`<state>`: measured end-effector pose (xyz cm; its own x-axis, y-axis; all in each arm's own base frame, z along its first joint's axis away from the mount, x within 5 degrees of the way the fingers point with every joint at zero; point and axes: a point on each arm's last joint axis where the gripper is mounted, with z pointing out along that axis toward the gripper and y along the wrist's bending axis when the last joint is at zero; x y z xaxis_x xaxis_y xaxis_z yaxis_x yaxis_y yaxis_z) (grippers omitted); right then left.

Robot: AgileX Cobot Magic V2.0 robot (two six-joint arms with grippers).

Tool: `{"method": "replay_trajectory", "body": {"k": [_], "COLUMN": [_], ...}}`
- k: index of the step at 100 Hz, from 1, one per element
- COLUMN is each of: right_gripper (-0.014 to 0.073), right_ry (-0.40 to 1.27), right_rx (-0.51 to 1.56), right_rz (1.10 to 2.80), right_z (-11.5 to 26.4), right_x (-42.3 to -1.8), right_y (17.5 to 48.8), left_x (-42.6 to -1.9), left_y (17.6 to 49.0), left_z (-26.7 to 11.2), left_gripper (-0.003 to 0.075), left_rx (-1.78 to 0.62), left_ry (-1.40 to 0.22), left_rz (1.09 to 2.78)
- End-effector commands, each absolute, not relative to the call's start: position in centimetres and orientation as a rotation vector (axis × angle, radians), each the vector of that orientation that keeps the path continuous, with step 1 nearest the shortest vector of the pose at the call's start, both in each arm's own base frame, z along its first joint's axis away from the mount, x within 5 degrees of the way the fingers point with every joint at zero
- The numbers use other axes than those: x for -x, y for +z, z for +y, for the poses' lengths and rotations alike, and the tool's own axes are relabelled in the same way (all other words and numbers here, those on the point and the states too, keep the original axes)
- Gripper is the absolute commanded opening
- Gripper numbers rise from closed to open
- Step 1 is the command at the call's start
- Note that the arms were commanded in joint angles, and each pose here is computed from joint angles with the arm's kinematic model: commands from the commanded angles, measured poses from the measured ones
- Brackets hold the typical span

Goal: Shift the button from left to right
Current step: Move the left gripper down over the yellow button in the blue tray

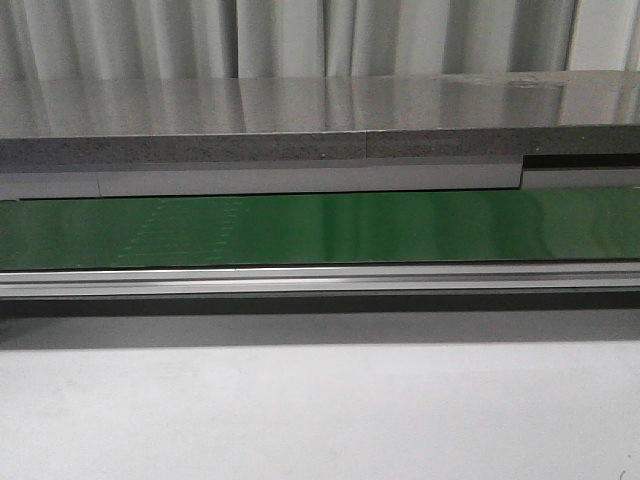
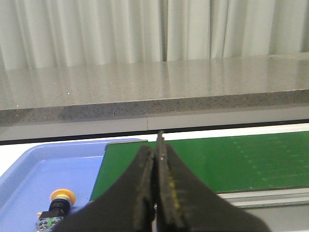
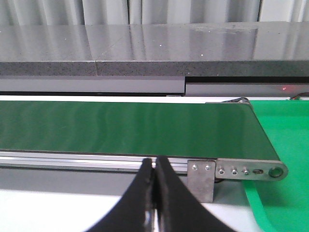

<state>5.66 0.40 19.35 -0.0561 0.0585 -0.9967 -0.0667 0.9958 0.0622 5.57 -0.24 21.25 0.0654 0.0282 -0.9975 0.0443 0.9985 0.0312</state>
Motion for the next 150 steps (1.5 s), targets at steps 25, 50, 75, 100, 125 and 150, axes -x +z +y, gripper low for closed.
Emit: {"method": "replay_trajectory", "body": {"k": [25, 50, 75, 100, 125, 150], "right_gripper": [-0.0067, -0.0067, -0.0067, -0.0067, -0.0067, -0.0067], "right_ry": [0.096, 0.096, 0.096, 0.096, 0.096, 0.096], "right_rx": [0.012, 0.012, 0.012, 0.012, 0.012, 0.012], "right_rz": [1.501, 1.501, 1.501, 1.501, 1.501, 1.501], "right_z": [0.4, 0.4, 0.4, 0.4, 0.4, 0.4], "right_x": [-5.4, -5.4, -5.4, -5.4, -5.4, -5.4], "right_y": [20.9, 20.9, 20.9, 20.9, 20.9, 20.9], "left_x": [-5.4, -5.3, -4.8, -5.8, -8.0, -9.4], "left_y": [20.6, 21.2, 25.0, 30.7, 34.7, 34.7], "left_z": [-0.4, -0.4, -0.2, -0.2, -0.3, -0.4], "left_gripper": [-0.0019, -0.0019, -0.0019, -0.0019, -0.0019, -0.0019], "left_rx": [-0.06, -0.06, -0.004, 0.025, 0.033, 0.035], "left_ry": [-0.04, -0.042, -0.083, -0.086, -0.071, -0.071], "left_rz": [1.44, 1.407, 1.473, 1.793, 2.009, 2.076]}}
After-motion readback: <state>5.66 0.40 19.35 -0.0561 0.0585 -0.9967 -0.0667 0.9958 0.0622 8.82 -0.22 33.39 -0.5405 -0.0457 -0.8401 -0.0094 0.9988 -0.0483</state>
